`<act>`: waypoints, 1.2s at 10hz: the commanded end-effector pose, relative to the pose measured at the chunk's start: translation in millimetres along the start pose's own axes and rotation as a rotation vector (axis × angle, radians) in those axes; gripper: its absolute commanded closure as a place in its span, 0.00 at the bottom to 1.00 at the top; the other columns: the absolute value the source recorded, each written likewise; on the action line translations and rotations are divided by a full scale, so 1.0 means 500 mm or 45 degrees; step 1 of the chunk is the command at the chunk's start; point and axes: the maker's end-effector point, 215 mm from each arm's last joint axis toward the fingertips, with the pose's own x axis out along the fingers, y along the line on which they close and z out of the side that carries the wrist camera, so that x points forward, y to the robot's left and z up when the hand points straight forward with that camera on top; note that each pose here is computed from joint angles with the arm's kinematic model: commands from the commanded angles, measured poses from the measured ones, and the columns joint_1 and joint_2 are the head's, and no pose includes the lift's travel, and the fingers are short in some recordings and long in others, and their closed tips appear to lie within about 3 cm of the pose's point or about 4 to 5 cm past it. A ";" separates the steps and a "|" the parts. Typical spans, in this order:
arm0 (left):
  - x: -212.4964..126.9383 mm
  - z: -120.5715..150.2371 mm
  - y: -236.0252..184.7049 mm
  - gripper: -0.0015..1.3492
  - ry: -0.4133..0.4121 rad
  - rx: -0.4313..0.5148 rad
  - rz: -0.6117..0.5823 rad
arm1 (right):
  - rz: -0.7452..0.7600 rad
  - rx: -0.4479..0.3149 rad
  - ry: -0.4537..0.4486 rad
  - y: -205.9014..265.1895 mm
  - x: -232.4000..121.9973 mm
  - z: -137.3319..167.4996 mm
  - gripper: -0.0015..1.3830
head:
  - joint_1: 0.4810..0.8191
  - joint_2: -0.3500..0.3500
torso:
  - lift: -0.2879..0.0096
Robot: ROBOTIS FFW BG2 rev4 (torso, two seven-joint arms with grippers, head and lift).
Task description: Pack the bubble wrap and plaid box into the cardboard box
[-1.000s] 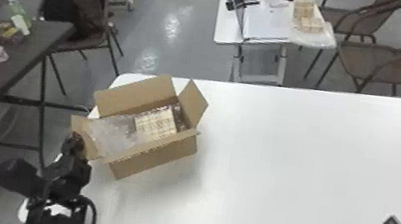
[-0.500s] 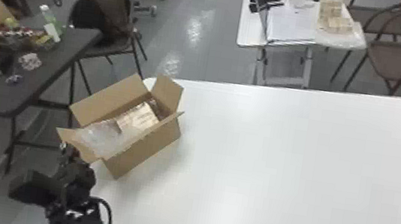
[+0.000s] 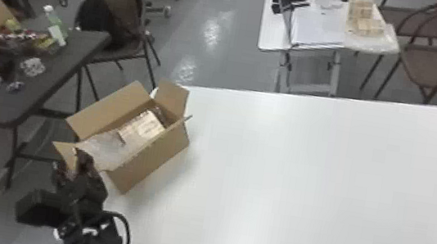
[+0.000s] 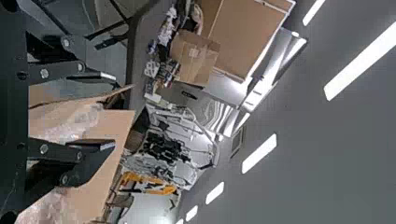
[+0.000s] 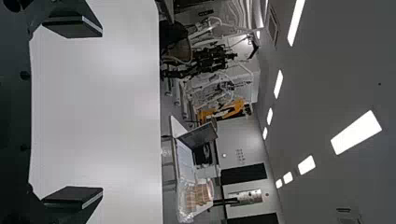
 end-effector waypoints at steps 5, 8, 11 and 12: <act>-0.213 0.047 -0.226 0.16 0.017 0.105 -0.496 | -0.207 -0.188 -0.045 -0.035 -0.093 0.024 0.08 | 0.63 0.86 | 0.57; -0.367 -0.055 -0.265 0.16 0.223 0.252 -0.832 | -0.252 -0.251 0.003 -0.011 -0.125 -0.024 0.08 | 0.63 0.69 | 0.57; -0.438 -0.104 -0.242 0.17 0.333 0.343 -0.931 | -0.319 -0.259 0.044 0.005 -0.171 -0.073 0.08 | 0.63 0.57 | 0.57; -0.443 -0.110 -0.248 0.17 0.347 0.320 -0.932 | -0.315 -0.245 0.040 0.010 -0.166 -0.078 0.08 | 0.63 0.57 | 0.57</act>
